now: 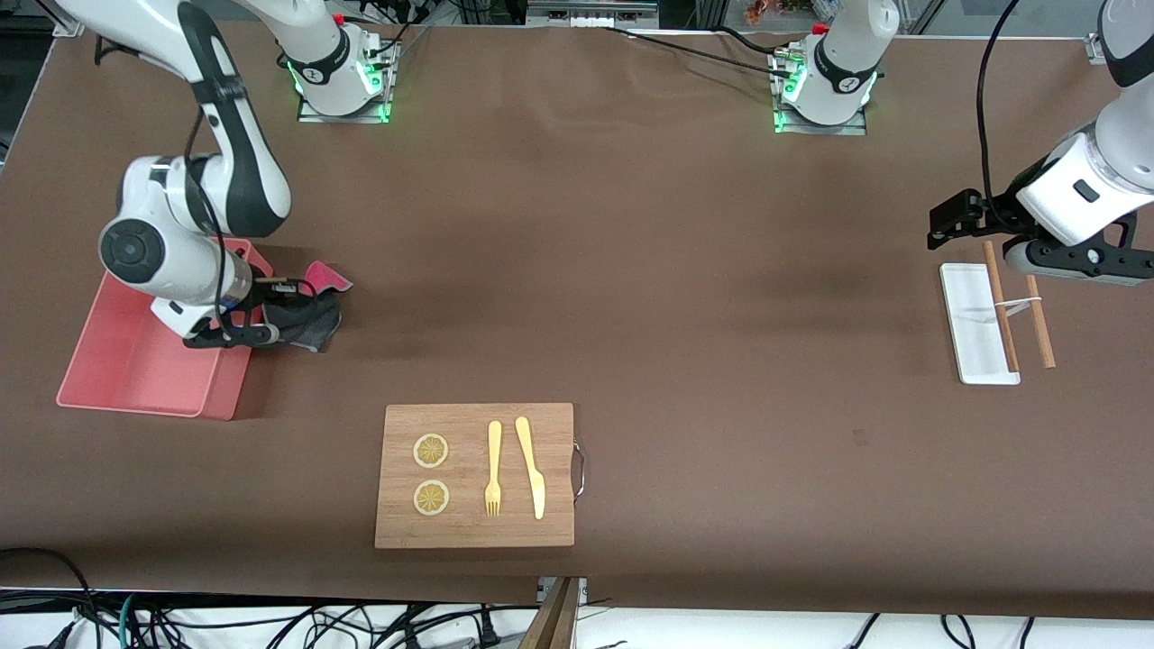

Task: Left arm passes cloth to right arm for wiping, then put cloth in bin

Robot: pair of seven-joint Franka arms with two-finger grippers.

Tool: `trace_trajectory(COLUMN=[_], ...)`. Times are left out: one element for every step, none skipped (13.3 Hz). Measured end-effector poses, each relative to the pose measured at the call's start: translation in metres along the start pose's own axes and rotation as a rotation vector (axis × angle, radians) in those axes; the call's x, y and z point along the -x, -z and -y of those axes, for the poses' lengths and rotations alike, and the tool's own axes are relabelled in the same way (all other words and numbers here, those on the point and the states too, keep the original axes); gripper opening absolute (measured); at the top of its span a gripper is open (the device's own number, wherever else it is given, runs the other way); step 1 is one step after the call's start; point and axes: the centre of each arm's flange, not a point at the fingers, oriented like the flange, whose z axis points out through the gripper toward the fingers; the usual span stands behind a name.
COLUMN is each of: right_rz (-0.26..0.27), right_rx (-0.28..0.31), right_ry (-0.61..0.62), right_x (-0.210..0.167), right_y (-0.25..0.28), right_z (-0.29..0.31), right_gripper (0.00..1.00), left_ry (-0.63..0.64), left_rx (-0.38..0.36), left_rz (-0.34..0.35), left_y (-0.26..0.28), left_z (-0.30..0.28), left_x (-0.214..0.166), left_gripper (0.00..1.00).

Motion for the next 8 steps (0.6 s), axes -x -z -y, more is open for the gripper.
trace_trajectory(right_rz=[-0.001,-0.004,-0.007,-0.008,-0.009,-0.007,-0.007,-0.009], right_rx=[-0.003,-0.02,-0.052,-0.085,-0.112,-0.129,-0.133,-0.132], right_ry=[0.013,0.014,0.004,-0.013,-0.03,-0.053,-0.079,-0.106], right_x=[-0.005,-0.009,-0.013,-0.018,-0.022,-0.027,-0.032,-0.036], right_y=[-0.009,-0.014,-0.015,-0.015,-0.015,-0.017,-0.018,-0.018], right_z=[0.01,0.025,0.041,0.057,0.074,0.092,0.113,0.135], right_gripper=[0.02,0.02,0.02,0.02,0.02,0.02,0.02,0.02], left_ry=[0.003,0.003,0.001,-0.001,-0.002,-0.001,-0.001,-0.001], left_rx=[0.0,0.0,0.0,0.0,0.0,0.0,0.0,0.0], left_rz=[0.0,0.0,0.0,0.001,0.001,0.001,0.001,0.002], left_y=[0.0,0.0,0.0,0.0,0.0,0.0,0.0,-0.001], left_z=[0.002,0.002,0.001,-0.001,-0.001,-0.001,-0.001,-0.001], left_x=[0.0,0.0,0.0,0.0,0.0,0.0,0.0,0.0], left_gripper=[1.0,1.0,1.0,1.0,1.0,1.0,1.0,1.0])
